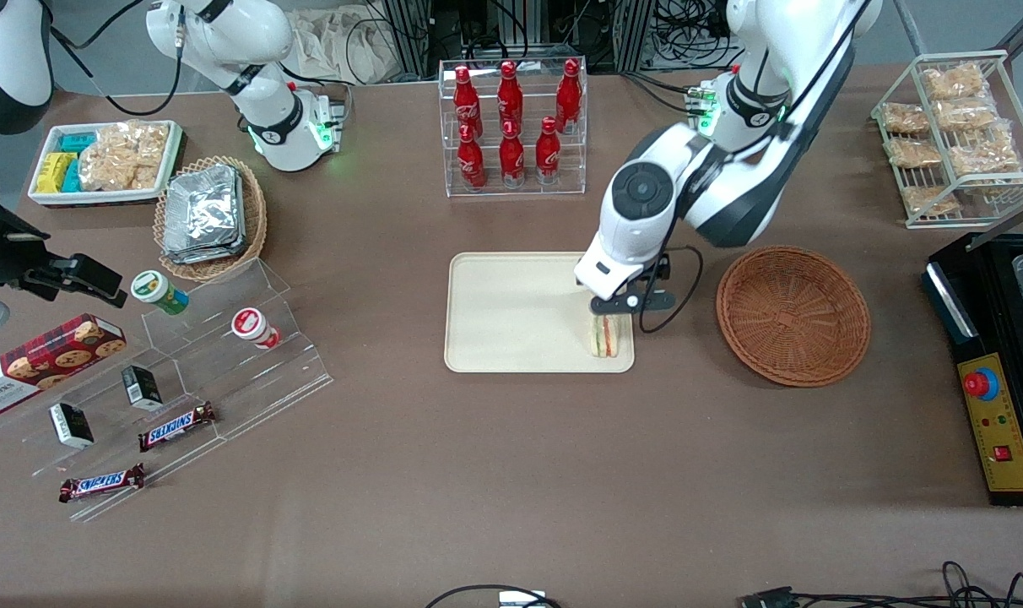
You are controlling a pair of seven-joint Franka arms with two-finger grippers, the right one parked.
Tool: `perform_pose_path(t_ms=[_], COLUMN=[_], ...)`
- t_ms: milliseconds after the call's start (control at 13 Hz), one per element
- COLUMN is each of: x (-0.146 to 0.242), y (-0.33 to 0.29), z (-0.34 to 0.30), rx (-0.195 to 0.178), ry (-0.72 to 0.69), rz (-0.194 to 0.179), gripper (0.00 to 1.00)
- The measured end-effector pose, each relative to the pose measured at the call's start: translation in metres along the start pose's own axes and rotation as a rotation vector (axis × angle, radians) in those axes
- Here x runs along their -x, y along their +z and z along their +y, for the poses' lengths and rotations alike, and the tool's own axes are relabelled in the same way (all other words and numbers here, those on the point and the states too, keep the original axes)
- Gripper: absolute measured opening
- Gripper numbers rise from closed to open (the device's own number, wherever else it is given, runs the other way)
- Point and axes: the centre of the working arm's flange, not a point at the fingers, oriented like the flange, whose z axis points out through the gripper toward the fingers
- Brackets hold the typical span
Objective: Place sandwich from basket to tray
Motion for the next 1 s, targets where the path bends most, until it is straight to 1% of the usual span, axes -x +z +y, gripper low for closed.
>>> perform_pose_path(t_ms=[77, 154, 231, 308, 385, 462, 615, 692, 846, 923, 1000], x=[0.006, 0.01, 0.011, 0.008, 0.001, -0.006, -0.022, -0.028, -0.038, -0.039, -0.039], y=[-0.039, -0.077, -0.117, -0.144, -0.166, -0.181, -0.199, -0.204, -0.21, -0.211, -0.212], z=[-0.006, -0.015, -0.031, -0.051, -0.078, -0.111, -0.19, -0.229, -0.303, -0.33, -0.346], rx=[-0.007, -0.017, -0.028, -0.029, -0.03, -0.034, -0.037, -0.027, 0.022, 0.042, 0.051], ry=[-0.004, -0.012, -0.025, -0.031, -0.021, 0.0, 0.015, 0.022, 0.03, 0.011, -0.007], rz=[-0.012, -0.016, -0.012, 0.001, 0.018, 0.026, 0.023, 0.022, 0.017, 0.018, 0.02], gripper=[1.0, 1.0, 1.0, 1.0, 1.0, 1.0, 1.0, 1.0, 1.0, 1.0, 1.0])
